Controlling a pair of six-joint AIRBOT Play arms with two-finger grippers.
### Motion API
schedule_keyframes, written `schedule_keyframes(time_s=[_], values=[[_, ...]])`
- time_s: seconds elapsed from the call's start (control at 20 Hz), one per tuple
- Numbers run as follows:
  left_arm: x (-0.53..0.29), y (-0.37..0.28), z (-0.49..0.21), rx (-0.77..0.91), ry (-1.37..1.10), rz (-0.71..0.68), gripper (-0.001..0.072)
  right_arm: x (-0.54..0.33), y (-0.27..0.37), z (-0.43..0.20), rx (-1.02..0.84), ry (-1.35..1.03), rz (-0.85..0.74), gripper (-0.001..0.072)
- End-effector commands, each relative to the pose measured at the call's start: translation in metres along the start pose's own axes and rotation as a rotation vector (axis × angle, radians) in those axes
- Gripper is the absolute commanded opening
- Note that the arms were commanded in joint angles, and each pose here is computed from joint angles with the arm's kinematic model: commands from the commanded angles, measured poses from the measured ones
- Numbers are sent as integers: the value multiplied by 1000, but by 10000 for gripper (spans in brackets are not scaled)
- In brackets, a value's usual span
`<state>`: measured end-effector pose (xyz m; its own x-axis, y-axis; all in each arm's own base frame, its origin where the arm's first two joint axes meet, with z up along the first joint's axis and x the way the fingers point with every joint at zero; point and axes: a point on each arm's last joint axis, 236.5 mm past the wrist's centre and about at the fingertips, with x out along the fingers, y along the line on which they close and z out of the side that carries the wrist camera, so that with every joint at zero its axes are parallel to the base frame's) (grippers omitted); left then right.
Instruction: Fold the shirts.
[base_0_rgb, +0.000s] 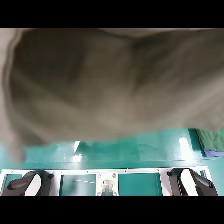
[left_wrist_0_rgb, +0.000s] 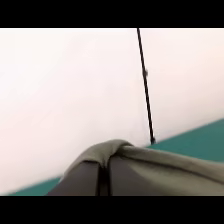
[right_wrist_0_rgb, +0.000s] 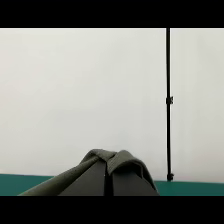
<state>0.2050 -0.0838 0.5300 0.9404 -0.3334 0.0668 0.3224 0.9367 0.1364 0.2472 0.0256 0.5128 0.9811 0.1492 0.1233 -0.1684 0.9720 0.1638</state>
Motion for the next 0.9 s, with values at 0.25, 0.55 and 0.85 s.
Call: schedule_keyframes(time_s=[0.25,0.55,0.85], values=[[155,48,-265,-512,436,-178,31,109,-110,-259,504,449,-3,12],[244,76,-480,-807,662,-161,31,180,-165,-472,736,737,-142,13],[309,67,-554,-887,713,-161,31,240,-187,-556,934,817,-111,12]])
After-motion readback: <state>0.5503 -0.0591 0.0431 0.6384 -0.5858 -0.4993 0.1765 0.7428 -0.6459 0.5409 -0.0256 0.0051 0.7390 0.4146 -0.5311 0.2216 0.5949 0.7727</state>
